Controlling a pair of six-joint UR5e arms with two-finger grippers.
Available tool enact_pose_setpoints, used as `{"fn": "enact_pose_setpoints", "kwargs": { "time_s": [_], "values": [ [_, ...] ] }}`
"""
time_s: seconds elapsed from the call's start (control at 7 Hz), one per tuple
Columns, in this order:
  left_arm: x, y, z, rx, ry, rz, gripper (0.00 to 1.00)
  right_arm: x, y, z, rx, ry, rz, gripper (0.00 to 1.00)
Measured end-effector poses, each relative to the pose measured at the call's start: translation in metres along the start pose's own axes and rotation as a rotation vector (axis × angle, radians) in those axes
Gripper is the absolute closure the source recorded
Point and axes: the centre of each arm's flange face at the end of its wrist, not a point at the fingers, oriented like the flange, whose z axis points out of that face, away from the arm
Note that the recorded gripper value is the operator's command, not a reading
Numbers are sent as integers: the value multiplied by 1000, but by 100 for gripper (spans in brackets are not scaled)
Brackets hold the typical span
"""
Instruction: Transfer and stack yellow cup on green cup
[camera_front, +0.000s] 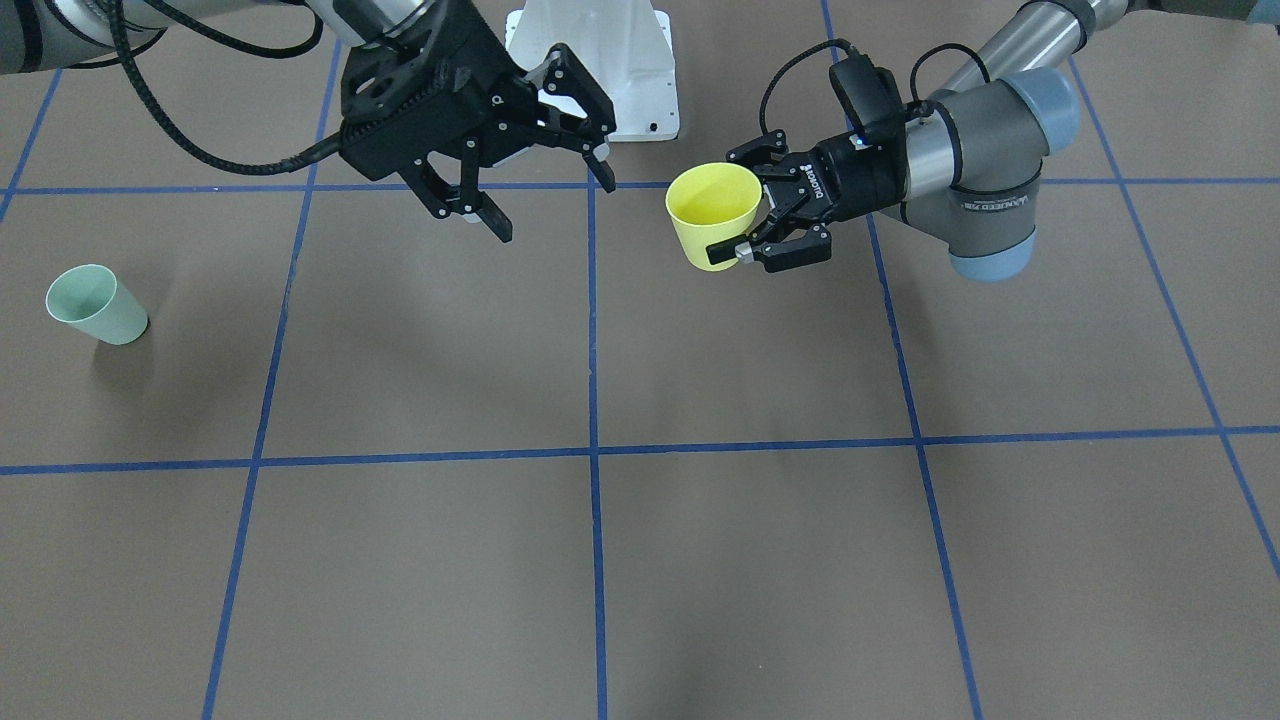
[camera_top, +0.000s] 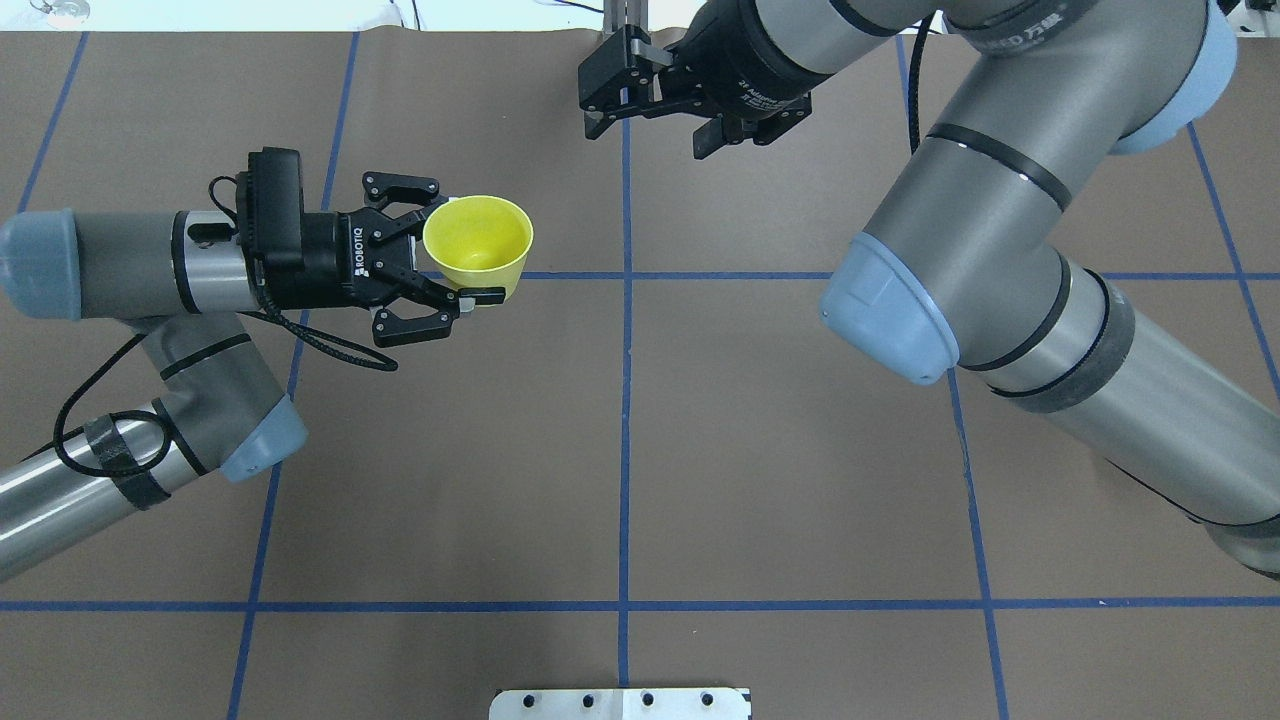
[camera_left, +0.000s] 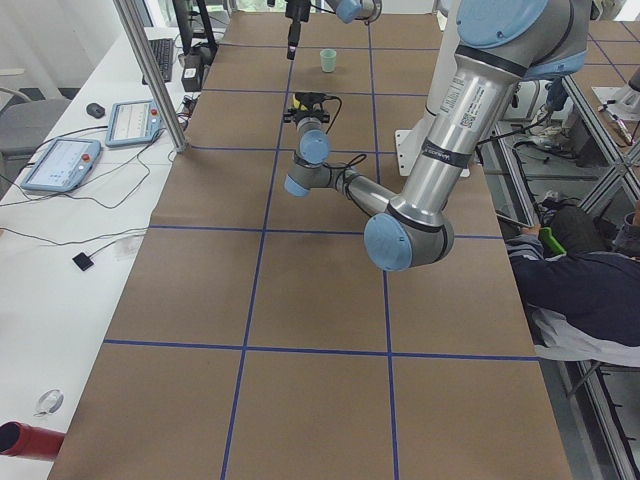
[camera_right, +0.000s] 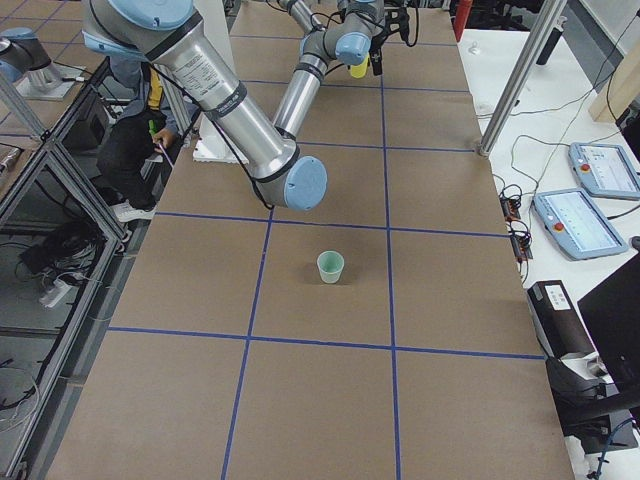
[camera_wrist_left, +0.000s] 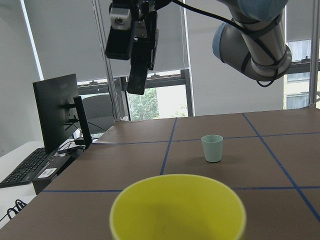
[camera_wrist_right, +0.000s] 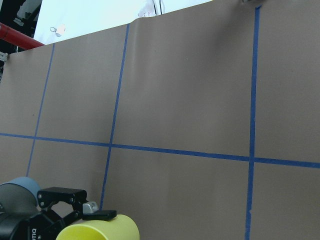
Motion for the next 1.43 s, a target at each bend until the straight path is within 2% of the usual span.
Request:
{"fn": "enact_pose_setpoints", "kwargs": {
  "time_s": [0.29,0.57,1.0,1.43],
  "values": [
    [-1,2,1,-9,-3,-5,79,-22,11,16,-49,59,-37,0],
    [-2,3,1,-11,-13,-7,79,-51,10,38,-101,103,-30,0],
    [-4,3,1,-6,-25,-6,79,-75,16,69,-162,124,-35,1],
    [-3,2,2,-4,-24,-6,78,-72,17,85,-179,144,-23,5]
  ]
}}
